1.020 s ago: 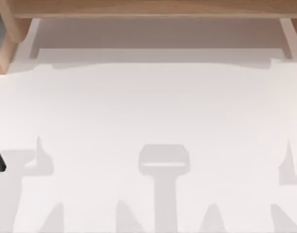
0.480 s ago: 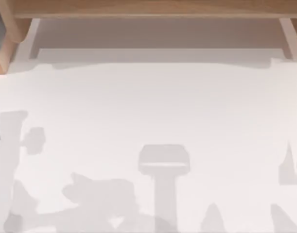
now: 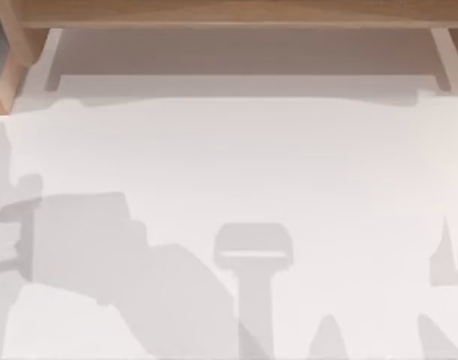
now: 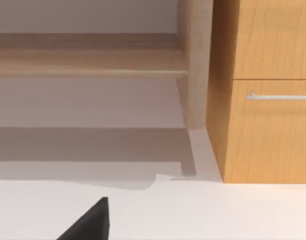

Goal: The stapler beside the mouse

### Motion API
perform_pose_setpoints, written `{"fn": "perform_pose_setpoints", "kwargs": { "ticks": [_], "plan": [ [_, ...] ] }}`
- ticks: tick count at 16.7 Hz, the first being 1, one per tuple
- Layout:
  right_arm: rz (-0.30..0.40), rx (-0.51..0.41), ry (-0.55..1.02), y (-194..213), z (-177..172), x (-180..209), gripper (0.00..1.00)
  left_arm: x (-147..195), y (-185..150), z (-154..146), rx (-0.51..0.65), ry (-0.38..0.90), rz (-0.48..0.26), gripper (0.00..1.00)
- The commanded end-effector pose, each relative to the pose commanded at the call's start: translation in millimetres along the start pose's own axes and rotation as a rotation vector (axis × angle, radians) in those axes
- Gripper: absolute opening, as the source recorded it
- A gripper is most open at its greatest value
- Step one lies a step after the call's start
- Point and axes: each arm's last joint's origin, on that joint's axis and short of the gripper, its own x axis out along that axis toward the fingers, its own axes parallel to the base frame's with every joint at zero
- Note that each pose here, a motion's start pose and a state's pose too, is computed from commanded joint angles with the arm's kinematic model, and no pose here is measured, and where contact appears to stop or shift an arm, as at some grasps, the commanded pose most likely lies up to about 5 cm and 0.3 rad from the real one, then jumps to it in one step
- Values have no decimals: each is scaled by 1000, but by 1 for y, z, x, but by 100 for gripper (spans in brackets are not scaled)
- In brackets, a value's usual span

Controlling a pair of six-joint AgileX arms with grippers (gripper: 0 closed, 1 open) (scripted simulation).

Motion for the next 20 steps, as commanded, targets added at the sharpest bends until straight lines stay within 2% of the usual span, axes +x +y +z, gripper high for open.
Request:
{"fn": "perform_pose_setpoints", "kwargs": {
  "ticks": [4, 9, 16, 20],
  "plan": [
    [0, 0, 0, 0, 0, 0, 100, 13, 19, 55, -22, 82, 17, 100],
    [0, 0, 0, 0, 0, 0, 100, 6, 40, 102, -21, 12, 59, 100],
    [0, 0, 0, 0, 0, 0, 100, 2, 42, 109, -15, -16, 70, 100],
    [0, 0, 0, 0, 0, 0, 100, 22, 45, 110, -20, -11, 71, 100]
  ]
}}
